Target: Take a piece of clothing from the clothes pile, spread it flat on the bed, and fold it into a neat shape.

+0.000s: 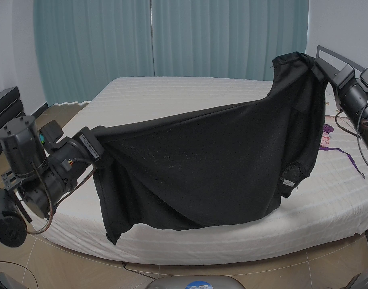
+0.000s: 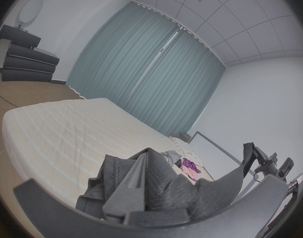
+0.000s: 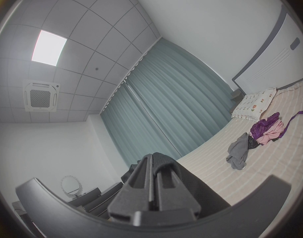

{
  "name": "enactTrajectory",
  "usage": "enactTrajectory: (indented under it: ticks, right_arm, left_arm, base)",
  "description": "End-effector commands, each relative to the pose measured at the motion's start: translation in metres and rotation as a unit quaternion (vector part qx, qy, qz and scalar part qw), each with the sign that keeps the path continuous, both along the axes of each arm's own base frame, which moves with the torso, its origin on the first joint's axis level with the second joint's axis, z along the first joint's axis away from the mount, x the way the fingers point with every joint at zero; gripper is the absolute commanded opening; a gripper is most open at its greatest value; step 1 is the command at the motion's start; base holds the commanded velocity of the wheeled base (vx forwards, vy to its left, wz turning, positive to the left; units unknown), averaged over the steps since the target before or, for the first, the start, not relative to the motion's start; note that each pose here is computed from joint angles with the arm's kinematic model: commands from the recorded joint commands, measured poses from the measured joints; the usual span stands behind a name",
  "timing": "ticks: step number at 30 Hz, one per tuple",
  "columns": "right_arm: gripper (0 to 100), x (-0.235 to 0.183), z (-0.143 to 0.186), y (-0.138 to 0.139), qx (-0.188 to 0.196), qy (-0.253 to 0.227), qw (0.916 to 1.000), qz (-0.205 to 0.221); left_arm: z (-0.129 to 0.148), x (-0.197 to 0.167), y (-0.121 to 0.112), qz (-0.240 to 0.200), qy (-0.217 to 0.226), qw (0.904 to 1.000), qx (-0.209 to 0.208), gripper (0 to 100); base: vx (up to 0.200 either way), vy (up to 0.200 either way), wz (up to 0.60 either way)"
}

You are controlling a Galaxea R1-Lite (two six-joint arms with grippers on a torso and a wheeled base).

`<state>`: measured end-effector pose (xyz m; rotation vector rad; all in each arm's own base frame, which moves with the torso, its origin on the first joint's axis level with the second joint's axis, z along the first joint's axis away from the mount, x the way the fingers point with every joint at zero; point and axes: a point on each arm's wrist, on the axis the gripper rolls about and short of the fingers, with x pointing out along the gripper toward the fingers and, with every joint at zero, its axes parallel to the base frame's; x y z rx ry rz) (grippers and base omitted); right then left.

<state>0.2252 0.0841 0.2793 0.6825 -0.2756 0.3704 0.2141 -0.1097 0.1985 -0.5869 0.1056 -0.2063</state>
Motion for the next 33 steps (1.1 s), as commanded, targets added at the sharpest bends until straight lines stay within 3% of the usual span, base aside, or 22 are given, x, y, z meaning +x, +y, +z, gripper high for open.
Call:
enactTrajectory:
  ticks: [1, 9, 16, 22, 26, 28, 33]
  right_arm:
    - [0, 0.056, -0.024, 0.006, -0.021, 0.041, 0.9989, -0.011]
    - [0, 0.099, -0.037, 0.014, -0.022, 0.039, 0.9988, -0.019]
    - [0, 0.129, -0.062, 0.018, -0.045, 0.062, 0.9968, -0.025]
    - [0, 0.161, -0.118, 0.03, -0.073, 0.113, 0.9906, -0.025]
    - [0, 0.173, -0.148, 0.033, -0.078, 0.13, 0.9881, -0.023]
    - [0, 0.184, -0.18, 0.037, -0.087, 0.155, 0.9836, -0.027]
    - [0, 0.196, -0.219, 0.037, -0.096, 0.187, 0.977, -0.031]
  left_arm:
    - [-0.008, 0.041, -0.014, 0.011, 0.025, 0.9996, 0.009, 0]
    - [-0.03, 0.083, -0.016, 0.035, 0.055, 0.9976, 0.022, 0]
    - [-0.058, 0.1, -0.022, 0.017, 0.09, 0.9951, 0.035, 0]
    - [-0.096, 0.131, -0.03, 0.017, 0.129, 0.9903, 0.049, 0]
    - [-0.121, 0.143, -0.033, 0.02, 0.154, 0.9861, 0.058, 0]
    - [-0.142, 0.154, -0.037, 0.022, 0.172, 0.9829, 0.063, 0]
    - [-0.17, 0.17, -0.04, 0.032, 0.195, 0.9791, 0.047, 0]
  base:
    - [0.2, 0.0, 0.0]
    - [0.2, 0.0, 0.0]
    - [0.2, 0.0, 0.0]
    - [0.2, 0.0, 0.0]
    - [0.0, 0.0, 0.0]
    - [0.0, 0.0, 0.0]
    - [0.0, 0.0, 0.0]
